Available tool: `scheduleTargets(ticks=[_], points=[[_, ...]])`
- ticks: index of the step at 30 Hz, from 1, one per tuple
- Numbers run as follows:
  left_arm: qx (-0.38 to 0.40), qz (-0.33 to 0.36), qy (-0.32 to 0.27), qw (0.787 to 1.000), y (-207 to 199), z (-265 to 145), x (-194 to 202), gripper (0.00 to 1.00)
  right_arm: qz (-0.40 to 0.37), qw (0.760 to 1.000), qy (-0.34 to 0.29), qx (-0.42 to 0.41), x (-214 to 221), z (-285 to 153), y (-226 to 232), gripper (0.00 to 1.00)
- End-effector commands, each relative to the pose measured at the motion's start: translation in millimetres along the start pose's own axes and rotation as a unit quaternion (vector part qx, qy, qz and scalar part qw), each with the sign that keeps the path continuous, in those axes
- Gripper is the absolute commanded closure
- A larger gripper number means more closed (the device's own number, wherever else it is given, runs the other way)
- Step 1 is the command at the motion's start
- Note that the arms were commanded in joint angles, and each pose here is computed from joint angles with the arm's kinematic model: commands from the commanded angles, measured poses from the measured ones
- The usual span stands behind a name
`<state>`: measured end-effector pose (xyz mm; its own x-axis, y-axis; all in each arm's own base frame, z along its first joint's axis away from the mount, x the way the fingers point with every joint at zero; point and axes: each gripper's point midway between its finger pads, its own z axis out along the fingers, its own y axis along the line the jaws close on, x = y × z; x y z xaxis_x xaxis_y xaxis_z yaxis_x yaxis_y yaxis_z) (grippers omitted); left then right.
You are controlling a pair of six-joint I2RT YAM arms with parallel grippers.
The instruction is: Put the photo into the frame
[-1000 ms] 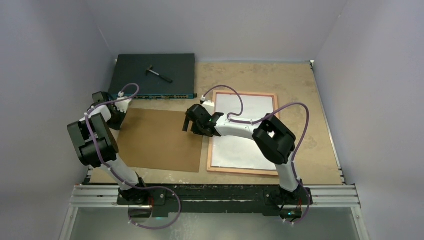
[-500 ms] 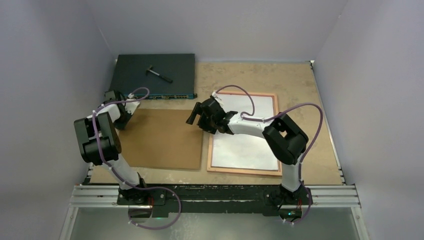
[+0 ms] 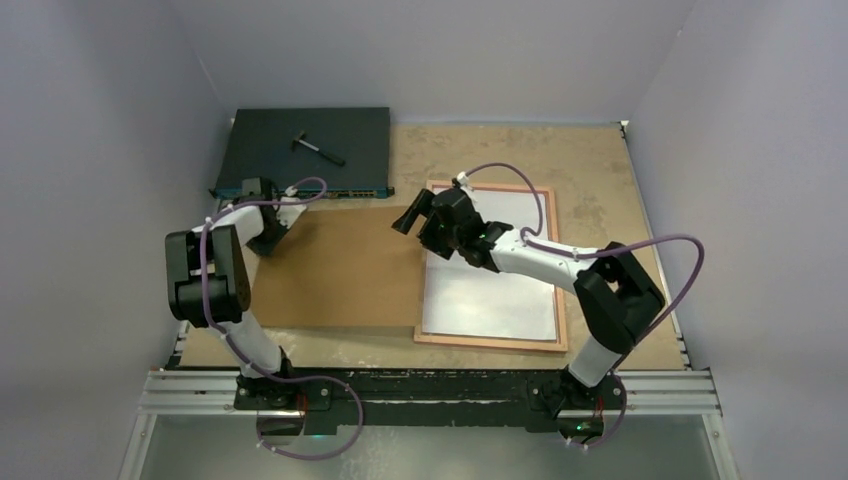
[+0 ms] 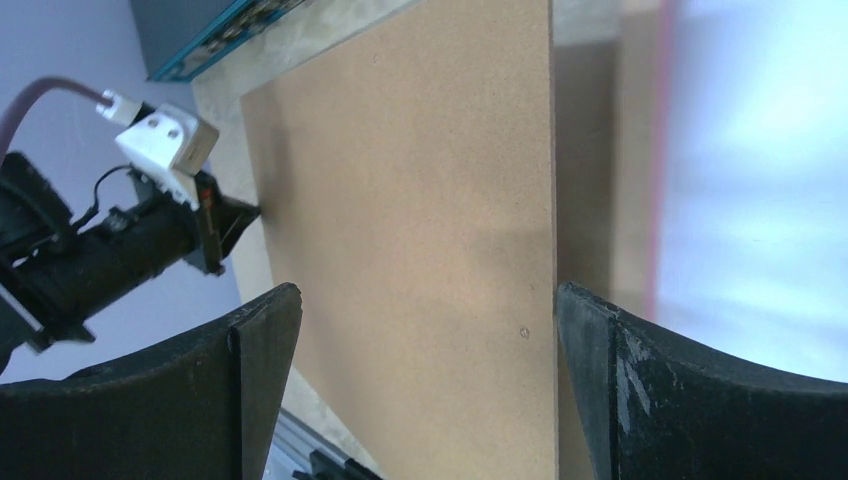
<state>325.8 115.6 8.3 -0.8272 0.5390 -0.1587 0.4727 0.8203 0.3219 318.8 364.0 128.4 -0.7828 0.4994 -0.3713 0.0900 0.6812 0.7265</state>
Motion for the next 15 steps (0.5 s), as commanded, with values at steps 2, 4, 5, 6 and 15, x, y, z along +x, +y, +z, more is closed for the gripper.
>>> scheduleTargets(ticks=[2, 4, 5, 6, 15], points=[[0.243, 0.004, 0.013, 0.97, -145, 0, -2, 1.0, 0.047, 0.998, -0.026, -0.043, -22, -26, 13, 0.01], [0.241, 0.007, 0.014, 0.97, -149, 0, -6, 1.0, 0.058, 0.997, -0.036, -0.036, -28, -35, -2, 0.01], [0.24, 0.005, 0.013, 0.971, -149, 1, -7, 1.0, 0.061, 0.997, -0.04, -0.033, -30, -39, -9, 0.01], [0.241, 0.011, 0.012, 0.97, -153, 0, -10, 1.0, 0.063, 0.997, -0.042, -0.027, -32, -42, -17, 0.01], [0.245, 0.01, -0.025, 0.969, -147, -23, -30, 1.0, 0.046, 0.997, -0.031, 0.054, -20, -57, -84, 0.01]])
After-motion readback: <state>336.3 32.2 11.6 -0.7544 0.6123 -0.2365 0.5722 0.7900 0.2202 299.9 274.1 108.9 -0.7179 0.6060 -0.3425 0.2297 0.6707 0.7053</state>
